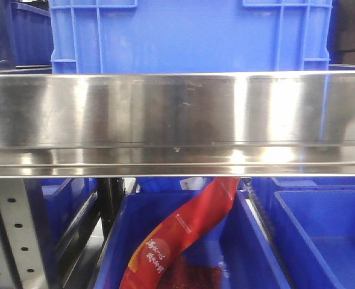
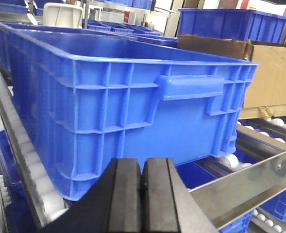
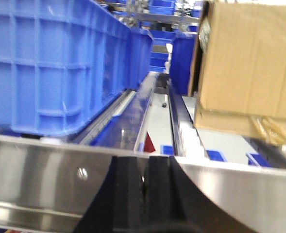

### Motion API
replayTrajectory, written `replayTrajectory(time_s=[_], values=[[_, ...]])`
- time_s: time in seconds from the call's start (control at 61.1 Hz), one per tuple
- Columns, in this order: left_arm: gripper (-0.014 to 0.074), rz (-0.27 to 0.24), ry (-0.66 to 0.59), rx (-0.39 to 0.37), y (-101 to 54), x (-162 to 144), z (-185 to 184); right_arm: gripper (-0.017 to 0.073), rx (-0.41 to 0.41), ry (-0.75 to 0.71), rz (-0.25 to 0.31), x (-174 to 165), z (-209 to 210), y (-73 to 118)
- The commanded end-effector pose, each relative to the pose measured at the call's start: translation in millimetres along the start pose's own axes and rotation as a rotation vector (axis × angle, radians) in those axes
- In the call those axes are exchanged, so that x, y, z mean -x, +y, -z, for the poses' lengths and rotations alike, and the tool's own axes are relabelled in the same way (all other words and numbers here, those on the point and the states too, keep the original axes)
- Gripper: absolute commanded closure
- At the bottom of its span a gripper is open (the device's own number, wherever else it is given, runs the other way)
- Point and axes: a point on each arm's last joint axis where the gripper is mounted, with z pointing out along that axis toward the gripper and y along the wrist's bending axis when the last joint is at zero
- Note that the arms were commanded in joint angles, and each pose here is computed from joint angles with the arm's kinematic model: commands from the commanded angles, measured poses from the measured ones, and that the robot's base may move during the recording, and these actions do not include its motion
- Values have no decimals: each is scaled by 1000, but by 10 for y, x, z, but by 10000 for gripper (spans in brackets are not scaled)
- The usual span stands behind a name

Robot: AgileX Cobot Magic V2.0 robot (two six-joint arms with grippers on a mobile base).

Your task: Grab block from conveyor and place in blue bin

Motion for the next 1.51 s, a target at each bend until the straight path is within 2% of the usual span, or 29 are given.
replayTrajectory(time_s=[0.0,0.033,0.082,0.327,0.426,0.54,0.72,1.408,1.441,1.49], values=[[704,3,-23,4,5,17,12,727,-18,-102,5,-33,-17,-6],[704,3,-23,4,5,17,12,727,-23,-147,-3,7,-12,-10],[704,3,-23,4,5,17,12,727,-28,-106,-10,-29,-16,-12],[704,3,-23,4,5,17,12,727,-29,-99,-16,-36,-17,-13],[704,3,-23,4,5,17,12,727,-27,-60,-53,-72,-20,-11],[704,3,-23,4,5,17,12,727,-26,-45,-53,-85,-20,-11],[704,3,-23,4,5,17,12,727,-75,-50,-39,-80,-19,-38],[704,3,-28,3,4,23,24,727,-75,-53,-39,-78,-19,-38],[704,-13,-33,6,9,19,40,727,-75,-53,-39,-78,-19,-38],[704,-77,-79,29,37,27,86,727,-75,-53,-39,-78,-19,-38]])
